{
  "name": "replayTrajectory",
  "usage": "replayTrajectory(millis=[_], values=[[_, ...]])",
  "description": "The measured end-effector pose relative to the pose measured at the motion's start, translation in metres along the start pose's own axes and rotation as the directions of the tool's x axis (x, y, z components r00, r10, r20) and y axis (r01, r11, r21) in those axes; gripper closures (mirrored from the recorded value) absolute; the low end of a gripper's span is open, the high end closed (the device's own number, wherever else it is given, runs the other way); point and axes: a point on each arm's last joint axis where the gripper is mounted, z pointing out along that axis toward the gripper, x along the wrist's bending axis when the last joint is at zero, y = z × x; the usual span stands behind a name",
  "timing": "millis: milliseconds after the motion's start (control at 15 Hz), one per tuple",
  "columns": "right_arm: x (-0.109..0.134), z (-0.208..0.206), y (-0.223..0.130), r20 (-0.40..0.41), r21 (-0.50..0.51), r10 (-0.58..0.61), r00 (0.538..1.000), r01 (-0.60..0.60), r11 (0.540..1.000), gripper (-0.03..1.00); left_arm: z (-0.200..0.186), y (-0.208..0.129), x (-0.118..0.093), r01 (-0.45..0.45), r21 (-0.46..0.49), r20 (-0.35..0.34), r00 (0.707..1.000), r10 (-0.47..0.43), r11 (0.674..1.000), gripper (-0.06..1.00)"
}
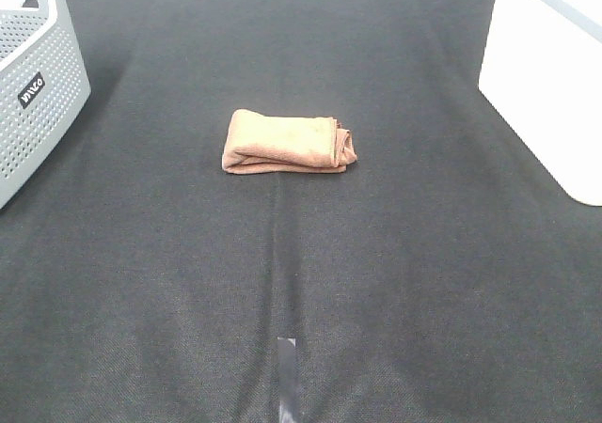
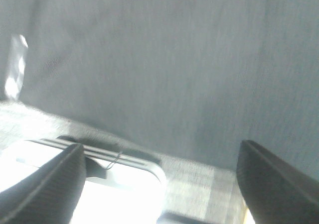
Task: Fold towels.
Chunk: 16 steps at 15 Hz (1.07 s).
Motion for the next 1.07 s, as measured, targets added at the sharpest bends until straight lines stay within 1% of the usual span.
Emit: replayTrajectory(millis=[67,133,267,400,467,533,600,667,1067], values=[[0.0,0.001,-0.024,0.02,-0.046,-0.033,0.999,0.034,0.998,0.19,-0.004,-0.015,-0.001,-0.034,-0.05,0.019,0.999,0.035,0.998,0.3],[0.0,-0.001,-0.039,0.04,-0.104,-0.052,0.998,0.056,0.993,0.19,-0.006,-0.027,-0.002,-0.073,-0.098,0.03,0.997,0.076,0.993,0.3],[0.001,-0.004,-0.058,0.063,-0.208,-0.07,0.996,0.082,0.975,0.19,-0.013,-0.042,-0.003,-0.114,-0.184,0.037,0.992,0.122,0.976,0.3],[0.003,-0.009,-0.072,0.08,-0.318,-0.079,0.994,0.101,0.943,0.19,-0.016,-0.044,-0.003,-0.124,-0.216,0.034,0.99,0.134,0.968,0.3],[0.004,-0.012,-0.077,0.086,-0.357,-0.083,0.993,0.108,0.928,0.19,-0.016,-0.043,-0.003,-0.132,-0.231,0.03,0.989,0.143,0.964,0.3],[0.004,-0.012,-0.077,0.086,-0.357,-0.083,0.993,0.108,0.928,0.19,-0.016,-0.043,-0.003,-0.132,-0.231,0.03,0.989,0.143,0.964,0.3],[0.004,-0.015,-0.083,0.096,-0.394,-0.086,0.992,0.117,0.912,0.19,-0.012,-0.042,-0.002,-0.143,-0.253,0.024,0.988,0.153,0.957,0.3],[0.004,-0.016,-0.084,0.101,-0.406,-0.087,0.991,0.121,0.906,0.19,-0.008,-0.042,-0.002,-0.147,-0.257,0.021,0.987,0.157,0.955,0.3],[0.004,-0.015,-0.084,0.099,-0.403,-0.087,0.991,0.12,0.908,0.19,-0.007,-0.041,-0.002,-0.148,-0.267,0.02,0.987,0.159,0.952,0.3]])
